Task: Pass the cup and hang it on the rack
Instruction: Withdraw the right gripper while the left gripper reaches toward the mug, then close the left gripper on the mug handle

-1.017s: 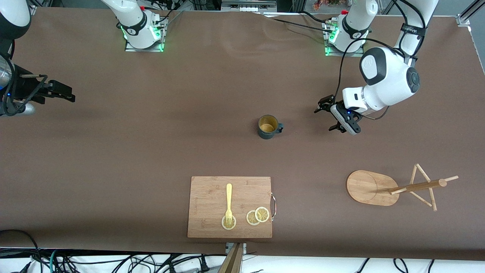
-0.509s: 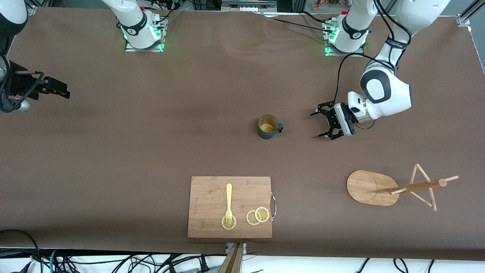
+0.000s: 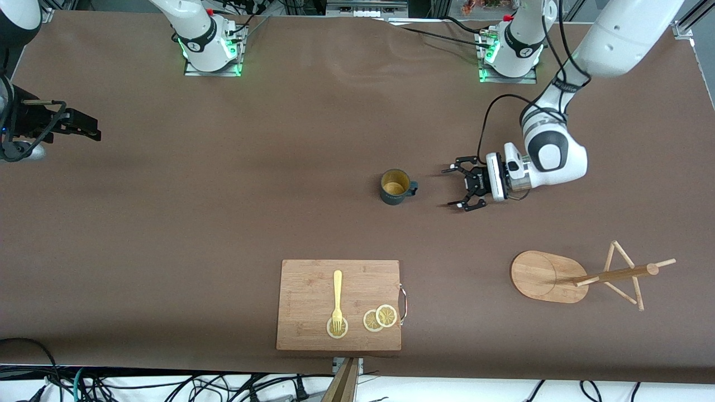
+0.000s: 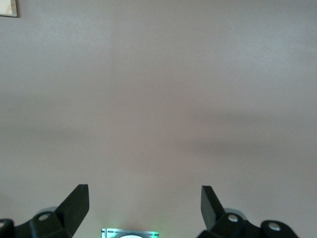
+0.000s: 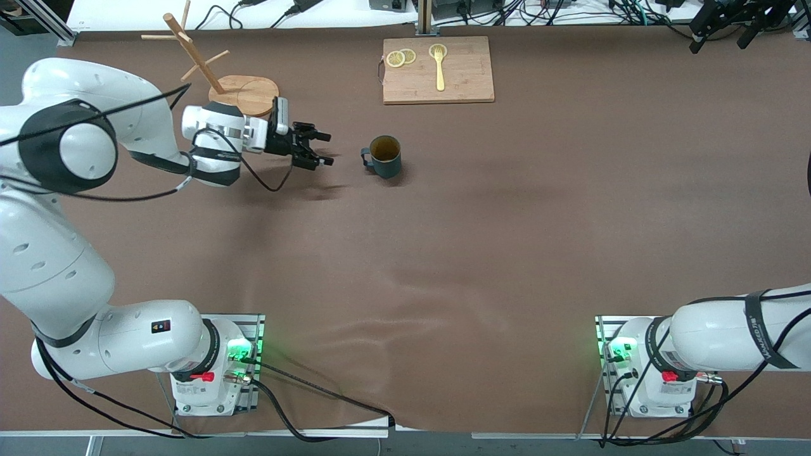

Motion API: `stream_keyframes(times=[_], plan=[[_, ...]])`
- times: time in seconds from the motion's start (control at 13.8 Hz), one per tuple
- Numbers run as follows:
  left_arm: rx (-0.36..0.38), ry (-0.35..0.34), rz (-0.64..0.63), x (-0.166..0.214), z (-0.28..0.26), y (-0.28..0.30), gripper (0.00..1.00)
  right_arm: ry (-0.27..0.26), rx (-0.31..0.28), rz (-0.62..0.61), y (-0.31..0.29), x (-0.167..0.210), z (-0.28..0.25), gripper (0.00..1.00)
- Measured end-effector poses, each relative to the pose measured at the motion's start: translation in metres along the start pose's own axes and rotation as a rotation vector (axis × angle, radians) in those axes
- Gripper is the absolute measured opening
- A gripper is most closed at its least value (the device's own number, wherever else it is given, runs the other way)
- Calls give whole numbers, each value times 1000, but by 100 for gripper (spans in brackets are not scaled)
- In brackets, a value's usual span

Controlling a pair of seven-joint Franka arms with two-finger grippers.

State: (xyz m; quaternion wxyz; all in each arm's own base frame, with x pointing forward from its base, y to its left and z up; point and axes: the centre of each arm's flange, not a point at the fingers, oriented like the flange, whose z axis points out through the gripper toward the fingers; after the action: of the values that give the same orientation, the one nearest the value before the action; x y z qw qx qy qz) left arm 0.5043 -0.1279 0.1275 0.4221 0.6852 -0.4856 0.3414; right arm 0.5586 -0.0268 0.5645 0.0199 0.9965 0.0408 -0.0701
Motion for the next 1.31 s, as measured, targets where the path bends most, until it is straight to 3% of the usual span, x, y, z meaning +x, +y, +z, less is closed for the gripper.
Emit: stream_keyframes(times=[0.22,0.51,1.16,1.31], plan=[[-39,83,61,-21,24,-10,100,12,-2,-1,-1,1,-1,100],[-36,161,121,-9,48,-22,100,18,-3,1,0,2,-2,100],[-55,196,170,-17,79,-21,100,17,-3,2,1,3,-1,100],[-56,203,188,-16,79,-21,86,17,-3,3,1,3,-1,100]])
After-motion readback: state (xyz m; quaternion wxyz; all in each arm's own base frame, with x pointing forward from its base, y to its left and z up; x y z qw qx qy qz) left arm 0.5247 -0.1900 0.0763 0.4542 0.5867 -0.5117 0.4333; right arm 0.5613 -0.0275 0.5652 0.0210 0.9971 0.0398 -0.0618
